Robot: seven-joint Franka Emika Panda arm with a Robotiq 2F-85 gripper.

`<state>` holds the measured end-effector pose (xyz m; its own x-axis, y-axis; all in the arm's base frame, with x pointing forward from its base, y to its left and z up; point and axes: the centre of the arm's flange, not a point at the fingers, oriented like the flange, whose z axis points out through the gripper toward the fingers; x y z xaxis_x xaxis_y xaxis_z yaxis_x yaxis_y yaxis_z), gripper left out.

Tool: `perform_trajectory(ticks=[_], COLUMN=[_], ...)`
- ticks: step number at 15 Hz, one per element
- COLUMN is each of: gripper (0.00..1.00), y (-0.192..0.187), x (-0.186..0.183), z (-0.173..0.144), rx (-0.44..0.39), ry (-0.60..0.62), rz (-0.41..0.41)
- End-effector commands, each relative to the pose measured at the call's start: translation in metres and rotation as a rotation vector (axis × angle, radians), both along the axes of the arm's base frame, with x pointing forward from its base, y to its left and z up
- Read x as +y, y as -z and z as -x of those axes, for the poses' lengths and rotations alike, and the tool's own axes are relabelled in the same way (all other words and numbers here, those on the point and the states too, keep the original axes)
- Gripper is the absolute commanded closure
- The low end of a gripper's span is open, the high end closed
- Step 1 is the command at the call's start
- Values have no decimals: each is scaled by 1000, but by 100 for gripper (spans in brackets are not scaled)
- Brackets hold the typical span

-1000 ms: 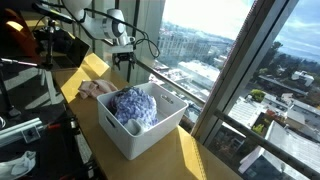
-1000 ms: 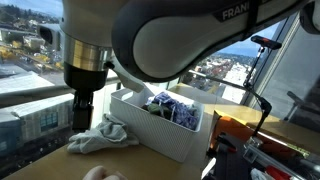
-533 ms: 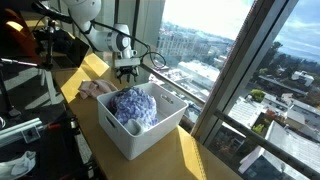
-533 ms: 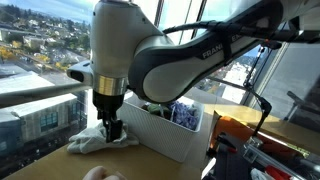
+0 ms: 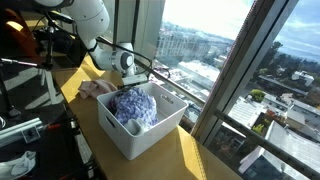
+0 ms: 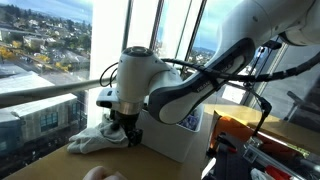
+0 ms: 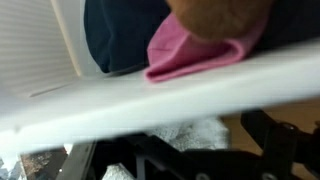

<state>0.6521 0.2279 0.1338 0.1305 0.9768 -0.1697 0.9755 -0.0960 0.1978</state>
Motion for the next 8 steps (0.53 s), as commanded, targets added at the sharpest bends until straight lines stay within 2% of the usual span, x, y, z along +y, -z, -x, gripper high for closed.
perform_trajectory(ticks=[1, 2, 3, 8], gripper=[0, 0, 22, 57], y=[21, 25, 27, 13], x=[-27, -33, -38, -44], z=[8, 12, 15, 24], rx=[4, 12, 16, 17], ry=[-88, -99, -108, -111], rz=[21, 23, 25, 13])
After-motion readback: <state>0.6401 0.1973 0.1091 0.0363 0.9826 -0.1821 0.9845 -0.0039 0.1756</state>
